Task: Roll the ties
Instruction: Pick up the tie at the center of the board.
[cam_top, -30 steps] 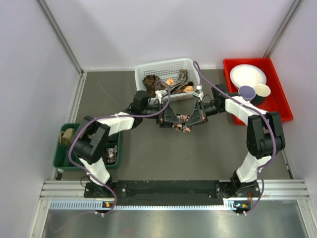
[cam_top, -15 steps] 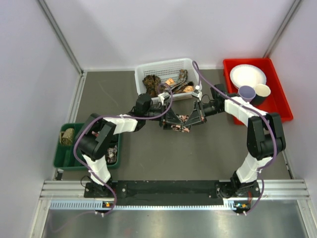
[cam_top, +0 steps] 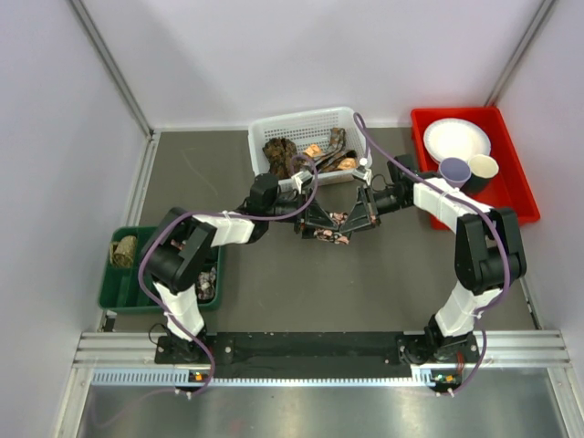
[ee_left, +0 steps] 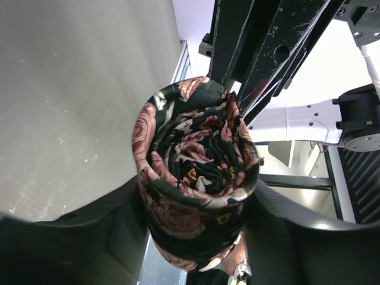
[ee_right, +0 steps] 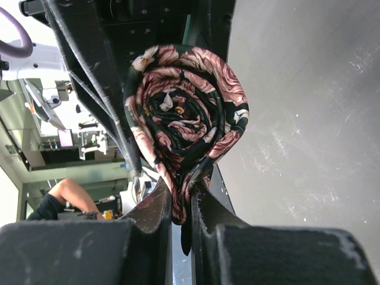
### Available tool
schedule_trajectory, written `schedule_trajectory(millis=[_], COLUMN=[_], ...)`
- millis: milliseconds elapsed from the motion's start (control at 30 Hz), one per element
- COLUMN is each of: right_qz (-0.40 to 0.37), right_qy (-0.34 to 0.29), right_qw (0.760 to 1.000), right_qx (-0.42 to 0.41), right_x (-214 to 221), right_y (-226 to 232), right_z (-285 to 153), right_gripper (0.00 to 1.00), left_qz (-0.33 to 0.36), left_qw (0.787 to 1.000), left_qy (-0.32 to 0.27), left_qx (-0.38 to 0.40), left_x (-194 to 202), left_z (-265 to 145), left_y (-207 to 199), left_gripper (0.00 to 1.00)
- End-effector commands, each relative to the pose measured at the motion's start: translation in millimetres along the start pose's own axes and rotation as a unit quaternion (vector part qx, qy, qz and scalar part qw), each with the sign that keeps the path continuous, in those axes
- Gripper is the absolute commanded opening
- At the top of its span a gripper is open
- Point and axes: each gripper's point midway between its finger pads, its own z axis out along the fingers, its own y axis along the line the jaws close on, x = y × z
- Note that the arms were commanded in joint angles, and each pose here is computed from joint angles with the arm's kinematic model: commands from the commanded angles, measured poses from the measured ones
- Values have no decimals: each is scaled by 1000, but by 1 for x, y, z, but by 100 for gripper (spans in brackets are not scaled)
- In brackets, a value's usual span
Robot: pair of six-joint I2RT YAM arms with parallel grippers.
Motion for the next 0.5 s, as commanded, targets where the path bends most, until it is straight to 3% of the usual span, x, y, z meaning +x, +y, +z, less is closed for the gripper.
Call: schedule_trajectory(millis=[0,133,167,267,400,467], right_qz=[-39,-37,-37,-33,-40,-37], right_qy=[4,8,9,14,18,22], right_qw=[999,999,999,999,999,999], right_qx=[-15,-13,-12,-7,-5,-1], right_x=[-1,0,0,1,3,4], right_y=[17,17,17,15,15,16], right_z=[3,2,2,2,1,0], right_gripper=[0,0,0,1,12,19], left_qz=[38,43,39,42,45,90], left_qw=[999,998,998,999,999,996], left_qy=[-5,-8,-7,-4,4,6], left_qx=[28,38,40,35,2,-14], left_x=[-5,-4,-3,-2,-1,-4], left_z=[2,0,0,-2,-7,-10], left_y=[-16,-20,-21,-18,-6,-5], left_gripper=[52,29,18,0,0,0])
